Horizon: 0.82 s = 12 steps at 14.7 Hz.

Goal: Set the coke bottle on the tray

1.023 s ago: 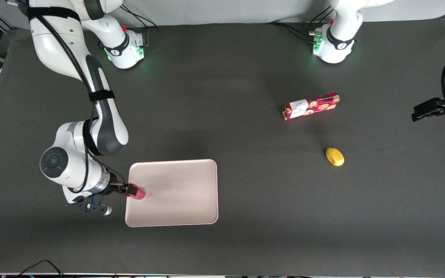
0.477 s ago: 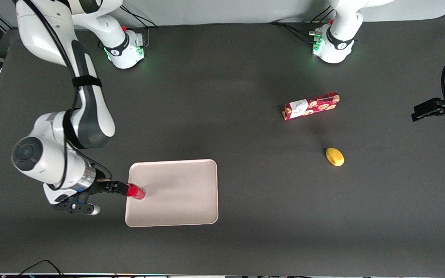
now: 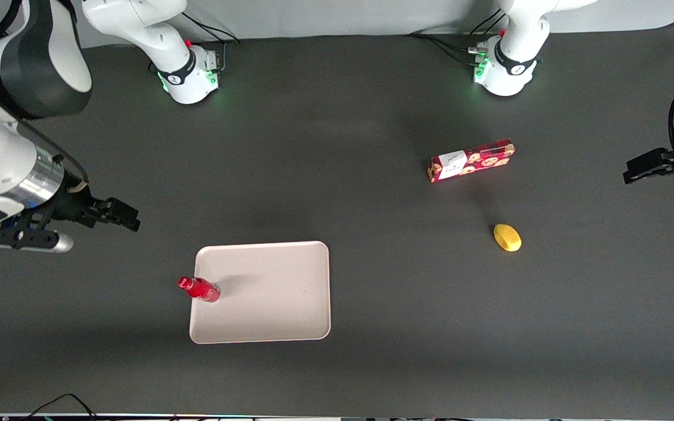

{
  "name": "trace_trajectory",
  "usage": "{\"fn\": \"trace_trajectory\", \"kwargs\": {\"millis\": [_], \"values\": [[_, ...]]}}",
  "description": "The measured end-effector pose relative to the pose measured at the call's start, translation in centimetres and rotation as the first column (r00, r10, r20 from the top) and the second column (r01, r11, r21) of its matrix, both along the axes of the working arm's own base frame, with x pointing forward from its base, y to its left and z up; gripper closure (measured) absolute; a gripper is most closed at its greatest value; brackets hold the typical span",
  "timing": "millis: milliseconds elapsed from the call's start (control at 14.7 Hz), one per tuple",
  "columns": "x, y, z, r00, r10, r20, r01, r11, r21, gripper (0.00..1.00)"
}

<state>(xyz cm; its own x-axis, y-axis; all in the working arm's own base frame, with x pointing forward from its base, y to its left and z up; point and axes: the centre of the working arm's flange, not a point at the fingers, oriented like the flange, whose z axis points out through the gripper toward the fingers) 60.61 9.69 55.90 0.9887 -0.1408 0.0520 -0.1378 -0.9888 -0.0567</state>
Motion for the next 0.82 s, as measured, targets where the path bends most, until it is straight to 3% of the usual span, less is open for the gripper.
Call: {"fn": "trace_trajectory", "kwargs": {"millis": [273, 818], "values": [[-4.5, -1.1, 1.3, 1.000, -0.029, -0.005, 0.029, 1.000, 0.001, 0.00], [-4.7, -12.1, 1.2, 0.985, -0.174, 0.001, 0.174, 0.983, -0.054, 0.00]]}}
